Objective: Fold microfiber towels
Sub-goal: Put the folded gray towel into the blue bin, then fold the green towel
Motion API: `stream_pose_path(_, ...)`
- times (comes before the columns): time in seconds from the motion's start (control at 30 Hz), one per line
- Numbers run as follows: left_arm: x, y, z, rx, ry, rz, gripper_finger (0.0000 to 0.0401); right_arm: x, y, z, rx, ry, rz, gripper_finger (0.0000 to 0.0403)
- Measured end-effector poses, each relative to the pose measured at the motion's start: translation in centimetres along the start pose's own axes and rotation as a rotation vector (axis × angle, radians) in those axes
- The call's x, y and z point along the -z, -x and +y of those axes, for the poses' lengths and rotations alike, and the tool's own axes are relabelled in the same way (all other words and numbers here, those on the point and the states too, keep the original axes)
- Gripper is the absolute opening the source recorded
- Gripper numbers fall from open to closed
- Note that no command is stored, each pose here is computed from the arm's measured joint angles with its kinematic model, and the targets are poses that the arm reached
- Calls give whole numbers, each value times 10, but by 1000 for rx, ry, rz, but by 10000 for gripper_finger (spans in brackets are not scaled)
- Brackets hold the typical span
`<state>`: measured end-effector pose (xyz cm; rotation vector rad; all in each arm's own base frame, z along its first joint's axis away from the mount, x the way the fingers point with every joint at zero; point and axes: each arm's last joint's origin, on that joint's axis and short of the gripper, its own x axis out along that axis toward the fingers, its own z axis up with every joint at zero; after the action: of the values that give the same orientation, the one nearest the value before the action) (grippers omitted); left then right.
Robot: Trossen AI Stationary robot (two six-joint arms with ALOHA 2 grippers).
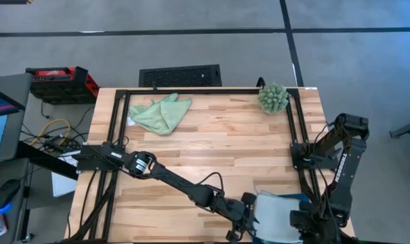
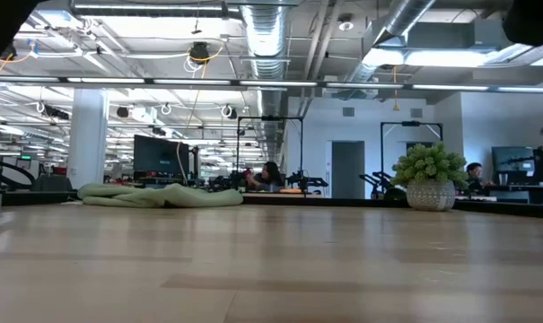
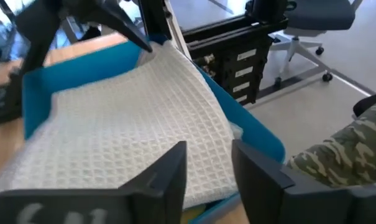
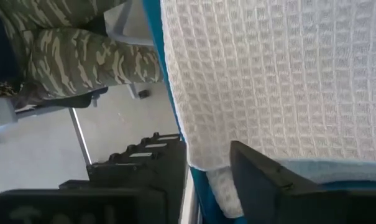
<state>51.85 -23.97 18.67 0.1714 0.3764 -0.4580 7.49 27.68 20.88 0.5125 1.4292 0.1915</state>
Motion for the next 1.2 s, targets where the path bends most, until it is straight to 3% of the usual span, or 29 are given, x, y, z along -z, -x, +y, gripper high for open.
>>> stream_pose_path(0.23,-9,10,7,-14,-57,75,157,-8,3,0,-21,-9,37,207)
stream_pose_path(0.4,-33,34,22,-73,8,288,158,-15,19,0,-60,92,-69,218)
stream_pose_path(0.5,-35,53,30,-114,53,403,158,-22,32,-1,-79,174,-178,219)
stream_pose_path(0.63,-43,87,46,-244,87,554,158,-35,49,-4,-64,302,-342,219)
stream_pose_path(0.8,-43,121,67,-431,114,718,158,-51,60,-18,68,388,-421,219)
stream_pose_path(1.2,-18,175,116,-600,261,1125,158,-104,80,-55,391,403,-555,218)
